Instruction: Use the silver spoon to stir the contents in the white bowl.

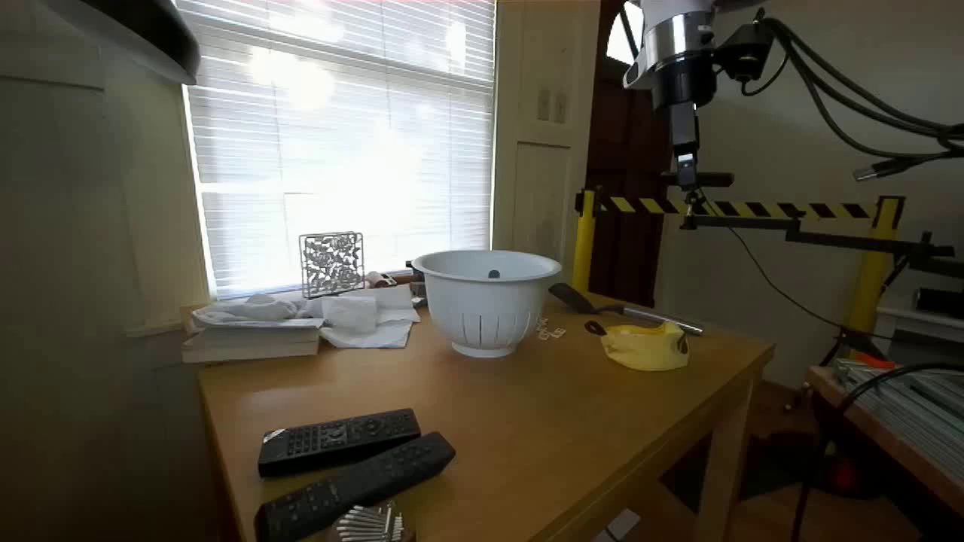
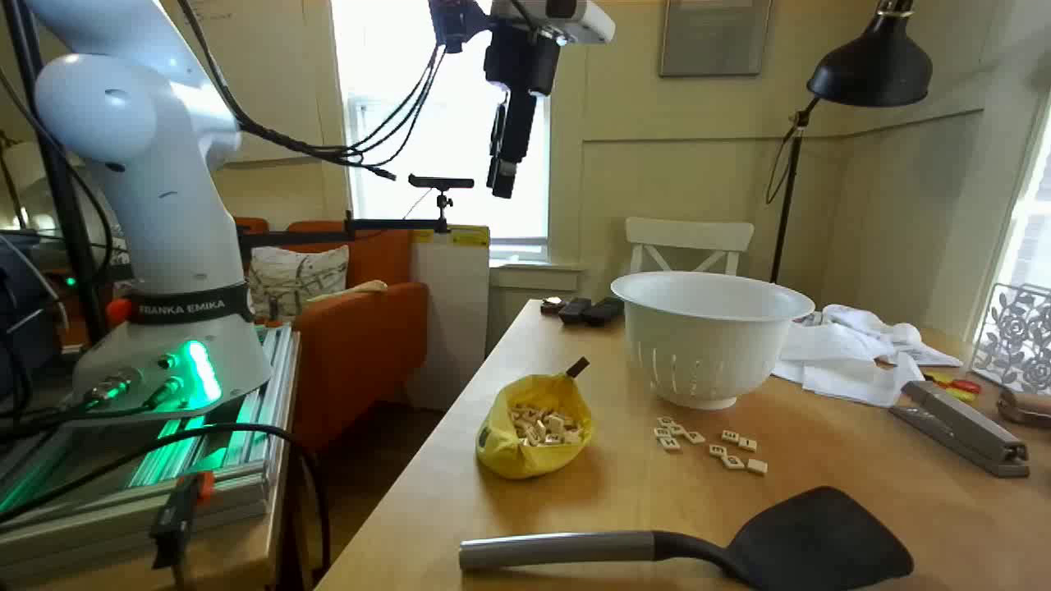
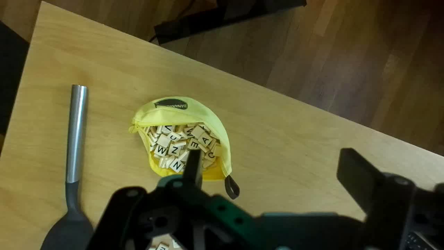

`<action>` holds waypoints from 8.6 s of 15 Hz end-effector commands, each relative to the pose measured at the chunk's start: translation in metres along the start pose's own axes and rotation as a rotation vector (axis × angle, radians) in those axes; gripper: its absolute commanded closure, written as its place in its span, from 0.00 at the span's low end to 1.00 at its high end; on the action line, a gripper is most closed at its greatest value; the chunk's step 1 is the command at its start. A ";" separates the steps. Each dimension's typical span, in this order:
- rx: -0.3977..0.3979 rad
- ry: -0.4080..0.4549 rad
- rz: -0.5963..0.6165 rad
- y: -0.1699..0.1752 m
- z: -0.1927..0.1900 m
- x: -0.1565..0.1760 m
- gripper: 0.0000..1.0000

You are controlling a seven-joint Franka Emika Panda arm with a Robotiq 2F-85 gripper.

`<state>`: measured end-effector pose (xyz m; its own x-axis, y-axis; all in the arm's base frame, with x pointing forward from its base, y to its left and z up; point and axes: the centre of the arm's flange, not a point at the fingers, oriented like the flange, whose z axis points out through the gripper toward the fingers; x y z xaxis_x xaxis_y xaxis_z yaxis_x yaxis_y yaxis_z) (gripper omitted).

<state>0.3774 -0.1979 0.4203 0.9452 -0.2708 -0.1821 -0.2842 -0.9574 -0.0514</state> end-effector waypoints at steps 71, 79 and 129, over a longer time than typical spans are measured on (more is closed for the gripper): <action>-0.506 -0.075 -1.351 -0.048 0.016 0.247 0.00; -0.442 -0.173 -1.462 -0.039 0.079 0.228 0.00; -0.616 -0.073 -1.688 -0.013 0.155 0.298 0.00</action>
<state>0.6382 -0.2505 0.2168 0.1099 0.9268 -0.3590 0.9892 -0.0667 0.1307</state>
